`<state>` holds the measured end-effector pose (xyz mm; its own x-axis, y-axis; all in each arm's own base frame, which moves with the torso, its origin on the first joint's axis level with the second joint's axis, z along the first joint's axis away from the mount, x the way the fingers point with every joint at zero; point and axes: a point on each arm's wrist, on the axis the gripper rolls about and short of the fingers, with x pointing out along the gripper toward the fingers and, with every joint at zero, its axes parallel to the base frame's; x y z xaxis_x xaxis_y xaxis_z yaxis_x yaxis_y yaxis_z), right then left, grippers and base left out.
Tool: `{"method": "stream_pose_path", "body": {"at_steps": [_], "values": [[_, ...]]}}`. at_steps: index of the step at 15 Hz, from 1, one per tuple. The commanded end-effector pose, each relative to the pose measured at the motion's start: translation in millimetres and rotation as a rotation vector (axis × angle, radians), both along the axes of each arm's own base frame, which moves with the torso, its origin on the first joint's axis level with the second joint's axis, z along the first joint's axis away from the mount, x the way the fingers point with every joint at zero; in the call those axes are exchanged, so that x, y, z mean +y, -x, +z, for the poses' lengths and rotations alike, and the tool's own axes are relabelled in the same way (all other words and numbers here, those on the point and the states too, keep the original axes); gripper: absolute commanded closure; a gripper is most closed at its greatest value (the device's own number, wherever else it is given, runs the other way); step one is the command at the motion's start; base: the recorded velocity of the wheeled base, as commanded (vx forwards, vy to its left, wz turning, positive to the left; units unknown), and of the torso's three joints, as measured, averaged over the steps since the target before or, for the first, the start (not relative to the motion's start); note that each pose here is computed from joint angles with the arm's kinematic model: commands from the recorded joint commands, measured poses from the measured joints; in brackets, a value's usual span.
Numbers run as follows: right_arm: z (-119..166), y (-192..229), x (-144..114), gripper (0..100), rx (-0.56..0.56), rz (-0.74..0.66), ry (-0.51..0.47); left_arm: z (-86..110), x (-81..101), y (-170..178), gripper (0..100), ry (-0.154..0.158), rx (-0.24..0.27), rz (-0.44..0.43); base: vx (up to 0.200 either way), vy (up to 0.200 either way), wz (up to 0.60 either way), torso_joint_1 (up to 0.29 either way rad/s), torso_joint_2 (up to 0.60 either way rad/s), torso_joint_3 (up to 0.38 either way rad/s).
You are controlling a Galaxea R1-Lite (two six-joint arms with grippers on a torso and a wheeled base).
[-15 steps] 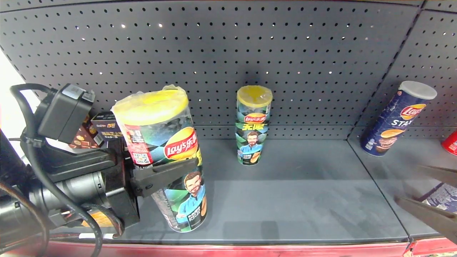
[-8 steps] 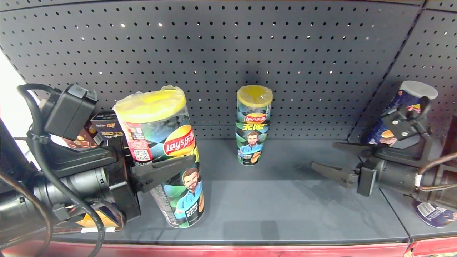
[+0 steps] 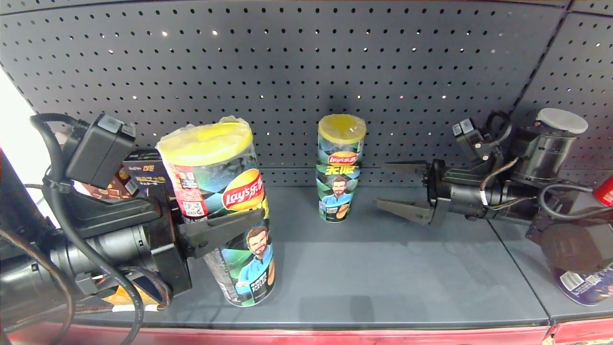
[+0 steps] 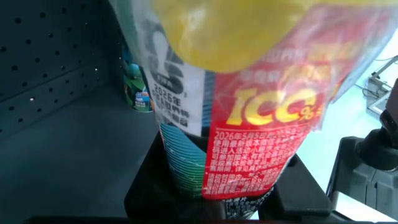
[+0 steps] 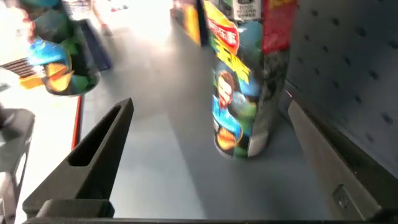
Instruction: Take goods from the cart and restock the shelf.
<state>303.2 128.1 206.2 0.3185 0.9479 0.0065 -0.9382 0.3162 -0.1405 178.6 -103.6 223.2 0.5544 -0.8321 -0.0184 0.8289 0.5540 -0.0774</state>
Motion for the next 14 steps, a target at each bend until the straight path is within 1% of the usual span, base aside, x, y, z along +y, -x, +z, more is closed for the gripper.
{"method": "stream_pose_path", "body": {"at_steps": [1,3,7,9,12,14], "values": [[-18,-26,4,0,0.008,0.04,0.005,-0.1,-0.2,0,100,0.0,0.001,0.0,0.0,0.0,0.0,0.0,0.0,0.0],[-19,-41,10,0,-0.032,0.105,-0.006,-0.1,-0.2,0,100,0.0,0.001,0.0,0.0,0.0,0.0,0.0,0.0,0.0],[-17,-70,19,0,-0.083,0.102,-0.021,-1.1,0.1,0,100,-0.001,0.003,0.0,0.0,0.0,0.0,0.0,0.0,0.0],[-19,-75,21,0,-0.084,0.103,-0.021,-1.5,0.2,0,100,-0.002,0.005,0.0,0.0,0.0,0.0,0.0,0.0,0.0],[-33,-81,28,0,-0.053,0.111,-0.014,-1.9,0.2,1,100,-0.003,0.006,0.0,0.0,0.0,0.0,0.0,0.0,0.0],[-41,-83,37,0,-0.038,0.129,-0.01,-2.2,0.1,0,100,-0.004,0.007,0.0,0.0,0.0,0.0,0.0,0.0,0.0]]}}
